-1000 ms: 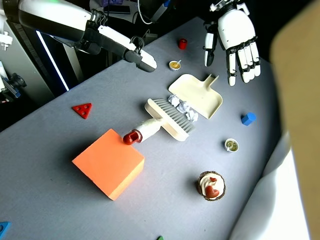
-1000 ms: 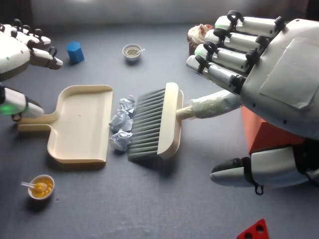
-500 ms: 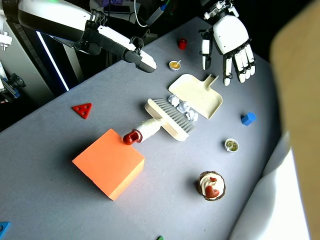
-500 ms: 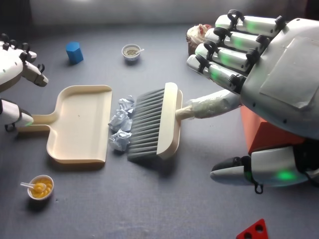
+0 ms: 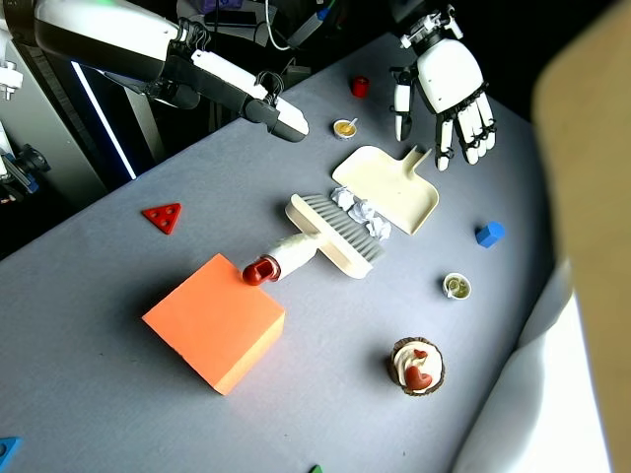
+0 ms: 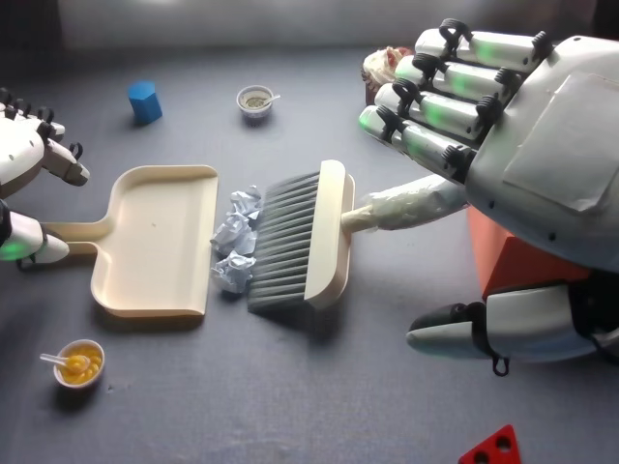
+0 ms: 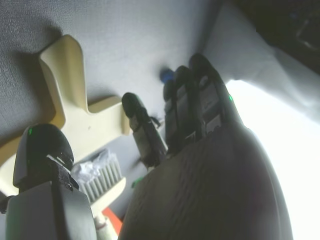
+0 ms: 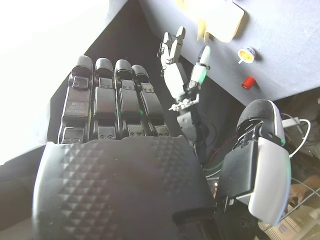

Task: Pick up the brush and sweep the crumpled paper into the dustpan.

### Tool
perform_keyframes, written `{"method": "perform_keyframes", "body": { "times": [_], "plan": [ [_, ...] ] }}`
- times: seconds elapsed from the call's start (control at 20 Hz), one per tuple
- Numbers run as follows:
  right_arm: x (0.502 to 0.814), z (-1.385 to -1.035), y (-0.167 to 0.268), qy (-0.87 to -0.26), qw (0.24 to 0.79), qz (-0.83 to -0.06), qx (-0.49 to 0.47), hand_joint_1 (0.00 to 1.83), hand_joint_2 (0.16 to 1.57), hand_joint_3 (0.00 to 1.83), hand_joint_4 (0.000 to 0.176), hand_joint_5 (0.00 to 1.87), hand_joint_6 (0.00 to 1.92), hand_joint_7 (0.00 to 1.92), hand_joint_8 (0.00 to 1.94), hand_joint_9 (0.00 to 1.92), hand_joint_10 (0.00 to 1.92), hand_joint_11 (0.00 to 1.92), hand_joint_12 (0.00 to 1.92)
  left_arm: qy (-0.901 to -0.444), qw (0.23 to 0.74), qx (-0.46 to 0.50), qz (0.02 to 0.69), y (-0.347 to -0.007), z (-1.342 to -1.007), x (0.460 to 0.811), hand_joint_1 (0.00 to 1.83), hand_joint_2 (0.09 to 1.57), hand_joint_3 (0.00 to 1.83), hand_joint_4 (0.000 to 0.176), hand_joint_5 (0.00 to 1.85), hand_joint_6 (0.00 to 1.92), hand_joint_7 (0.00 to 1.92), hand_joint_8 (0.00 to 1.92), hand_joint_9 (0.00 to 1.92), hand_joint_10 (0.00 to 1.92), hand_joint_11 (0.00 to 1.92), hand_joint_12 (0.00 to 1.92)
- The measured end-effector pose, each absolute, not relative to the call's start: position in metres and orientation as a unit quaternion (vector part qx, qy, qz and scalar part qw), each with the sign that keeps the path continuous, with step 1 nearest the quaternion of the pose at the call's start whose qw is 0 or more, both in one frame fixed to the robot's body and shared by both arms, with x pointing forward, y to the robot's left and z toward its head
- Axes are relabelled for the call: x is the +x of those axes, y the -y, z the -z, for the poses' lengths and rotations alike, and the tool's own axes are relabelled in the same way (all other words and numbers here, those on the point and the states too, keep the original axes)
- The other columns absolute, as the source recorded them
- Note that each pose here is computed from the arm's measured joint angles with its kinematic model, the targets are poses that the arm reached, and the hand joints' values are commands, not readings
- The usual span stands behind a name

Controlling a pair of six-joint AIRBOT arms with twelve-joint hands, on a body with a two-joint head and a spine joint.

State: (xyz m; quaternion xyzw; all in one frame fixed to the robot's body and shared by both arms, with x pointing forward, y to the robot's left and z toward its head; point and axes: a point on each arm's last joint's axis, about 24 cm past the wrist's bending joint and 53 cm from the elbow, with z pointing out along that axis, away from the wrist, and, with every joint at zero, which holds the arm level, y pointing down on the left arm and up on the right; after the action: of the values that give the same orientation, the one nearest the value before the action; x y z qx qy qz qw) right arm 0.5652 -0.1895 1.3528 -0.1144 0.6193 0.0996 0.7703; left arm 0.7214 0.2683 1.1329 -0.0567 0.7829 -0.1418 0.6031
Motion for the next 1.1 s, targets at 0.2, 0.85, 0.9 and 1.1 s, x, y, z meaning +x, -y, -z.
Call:
{"method": "perform_keyframes", "body": {
  "times": [0.2, 0.85, 0.9, 1.1],
  "plan": [
    [0.565, -1.354, 0.191, -0.618, 0.772, -0.098, -0.112, 0.0, 0.92, 0.0, 0.0, 0.15, 0.01, 0.16, 0.01, 0.15, 0.01, 0.16, 0.02, -0.786, 0.6, -0.057, 0.141, -0.263, -1.128, 0.722, 0.8, 1.04, 0.0, 0.14, 0.59, 0.0, 0.22, 0.0, 0.22, 0.01, 0.08, 0.33],
    [0.579, -1.337, 0.206, -0.643, 0.759, -0.075, -0.067, 0.0, 0.92, 0.0, 0.0, 0.16, 0.01, 0.17, 0.01, 0.17, 0.01, 0.17, 0.01, -0.794, 0.587, -0.058, 0.146, -0.247, -1.104, 0.717, 0.77, 1.04, 0.01, 0.134, 0.6, 0.0, 0.23, 0.0, 0.22, 0.0, 0.05, 0.38],
    [0.584, -1.333, 0.209, -0.65, 0.754, -0.073, -0.058, 0.0, 0.92, 0.0, 0.0, 0.18, 0.02, 0.19, 0.01, 0.18, 0.01, 0.19, 0.02, -0.794, 0.587, -0.06, 0.146, -0.246, -1.104, 0.717, 0.81, 1.02, 0.0, 0.125, 0.63, 0.01, 0.25, 0.01, 0.23, 0.0, 0.06, 0.38],
    [0.595, -1.333, 0.227, -0.652, 0.755, -0.058, -0.037, 0.0, 0.94, 0.0, 0.0, 0.16, 0.0, 0.17, 0.0, 0.16, 0.0, 0.17, 0.01, -0.793, 0.588, -0.063, 0.147, -0.242, -1.098, 0.715, 0.83, 1.03, 0.0, 0.111, 0.71, 0.01, 0.31, 0.01, 0.28, 0.01, 0.12, 0.42]
  ]
}}
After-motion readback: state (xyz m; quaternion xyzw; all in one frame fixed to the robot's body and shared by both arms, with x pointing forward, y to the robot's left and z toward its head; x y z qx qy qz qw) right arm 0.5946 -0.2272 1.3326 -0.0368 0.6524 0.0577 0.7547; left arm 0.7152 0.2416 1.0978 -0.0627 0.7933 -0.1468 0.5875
